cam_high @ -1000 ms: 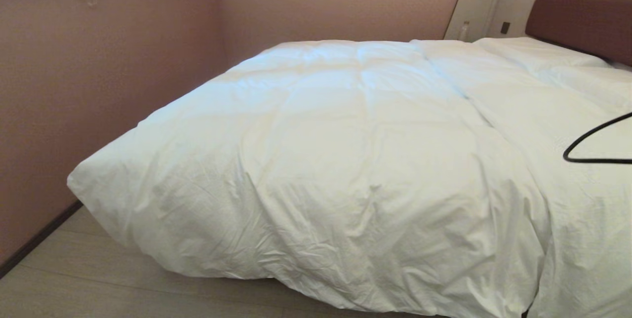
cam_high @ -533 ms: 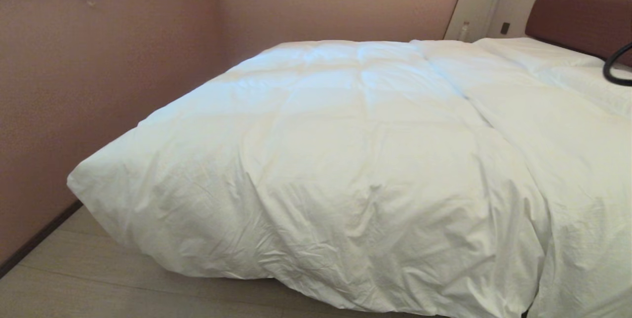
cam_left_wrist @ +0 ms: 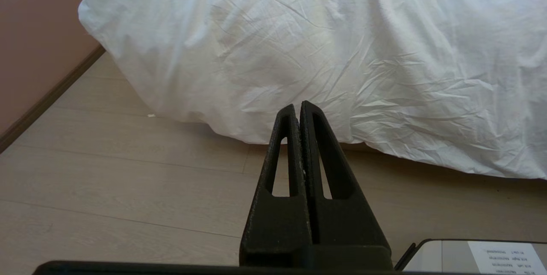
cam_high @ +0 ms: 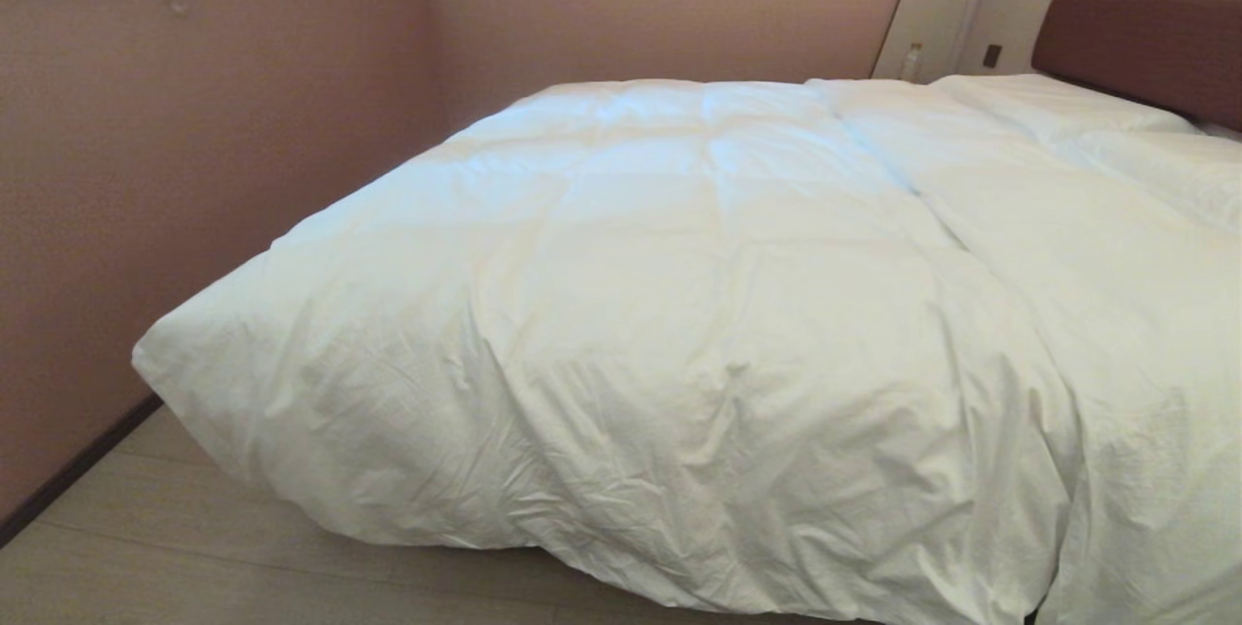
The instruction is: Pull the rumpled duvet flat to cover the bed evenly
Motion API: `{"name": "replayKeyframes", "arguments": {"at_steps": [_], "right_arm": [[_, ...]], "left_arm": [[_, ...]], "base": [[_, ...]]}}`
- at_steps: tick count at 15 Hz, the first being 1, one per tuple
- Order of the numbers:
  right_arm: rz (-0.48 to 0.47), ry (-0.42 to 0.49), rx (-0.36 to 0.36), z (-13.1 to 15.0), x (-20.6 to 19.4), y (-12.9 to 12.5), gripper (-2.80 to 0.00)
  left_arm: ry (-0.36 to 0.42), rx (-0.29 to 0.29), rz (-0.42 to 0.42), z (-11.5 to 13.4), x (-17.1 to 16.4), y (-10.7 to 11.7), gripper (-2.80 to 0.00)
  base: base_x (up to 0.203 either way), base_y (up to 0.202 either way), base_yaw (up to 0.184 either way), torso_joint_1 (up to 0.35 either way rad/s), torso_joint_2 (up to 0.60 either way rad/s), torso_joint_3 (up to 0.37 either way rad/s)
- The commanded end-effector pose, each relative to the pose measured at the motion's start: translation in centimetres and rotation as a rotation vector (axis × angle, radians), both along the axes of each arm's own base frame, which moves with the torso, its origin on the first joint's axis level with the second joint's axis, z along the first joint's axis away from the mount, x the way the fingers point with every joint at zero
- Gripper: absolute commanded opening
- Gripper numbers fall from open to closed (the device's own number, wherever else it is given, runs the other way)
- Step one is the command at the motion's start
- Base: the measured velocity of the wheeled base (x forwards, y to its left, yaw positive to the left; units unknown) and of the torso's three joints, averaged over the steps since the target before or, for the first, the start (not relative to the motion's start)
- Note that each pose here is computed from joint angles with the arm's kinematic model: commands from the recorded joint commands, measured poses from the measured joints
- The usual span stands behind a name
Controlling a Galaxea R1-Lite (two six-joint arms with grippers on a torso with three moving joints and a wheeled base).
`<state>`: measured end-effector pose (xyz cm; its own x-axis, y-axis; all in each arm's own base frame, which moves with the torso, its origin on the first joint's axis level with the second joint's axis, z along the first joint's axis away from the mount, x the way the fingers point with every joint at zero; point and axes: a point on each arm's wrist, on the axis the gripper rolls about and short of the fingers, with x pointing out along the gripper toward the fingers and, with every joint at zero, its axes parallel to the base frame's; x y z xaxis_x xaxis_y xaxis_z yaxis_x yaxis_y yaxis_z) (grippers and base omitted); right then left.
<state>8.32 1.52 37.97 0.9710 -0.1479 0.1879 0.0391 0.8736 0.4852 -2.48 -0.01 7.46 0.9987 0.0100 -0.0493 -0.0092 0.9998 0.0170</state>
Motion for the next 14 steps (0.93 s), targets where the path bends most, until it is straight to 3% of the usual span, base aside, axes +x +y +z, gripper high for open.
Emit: {"name": "replayKeyframes", "arguments": {"at_steps": [1,7,9,14], "right_arm": [[0.216,0.268,-0.152,-3.0,-3.1,-0.4,-2.80],[-0.079,0.163,-0.204,-4.1,-10.6,-3.2,-2.80],[-0.216,0.142,-0.235,-5.3,-13.3,-3.3,-2.80],[-0.294,0.107,-0.313,-9.4,-18.7,-2.7,-2.80]], "left_arm": [[0.001,0.000,0.002,0.0,0.0,0.0,-2.80],[0.000,0.000,0.001,0.0,0.0,0.0,-2.80],[0.001,0.000,0.000,0.0,0.0,0.0,-2.80],[0.001,0.000,0.001,0.0,0.0,0.0,-2.80]], "base": [[0.000,0.000,0.000,0.000,0.00,0.000],[0.000,0.000,0.000,0.000,0.00,0.000],[0.000,0.000,0.000,0.000,0.00,0.000],[0.000,0.000,0.000,0.000,0.00,0.000]]}}
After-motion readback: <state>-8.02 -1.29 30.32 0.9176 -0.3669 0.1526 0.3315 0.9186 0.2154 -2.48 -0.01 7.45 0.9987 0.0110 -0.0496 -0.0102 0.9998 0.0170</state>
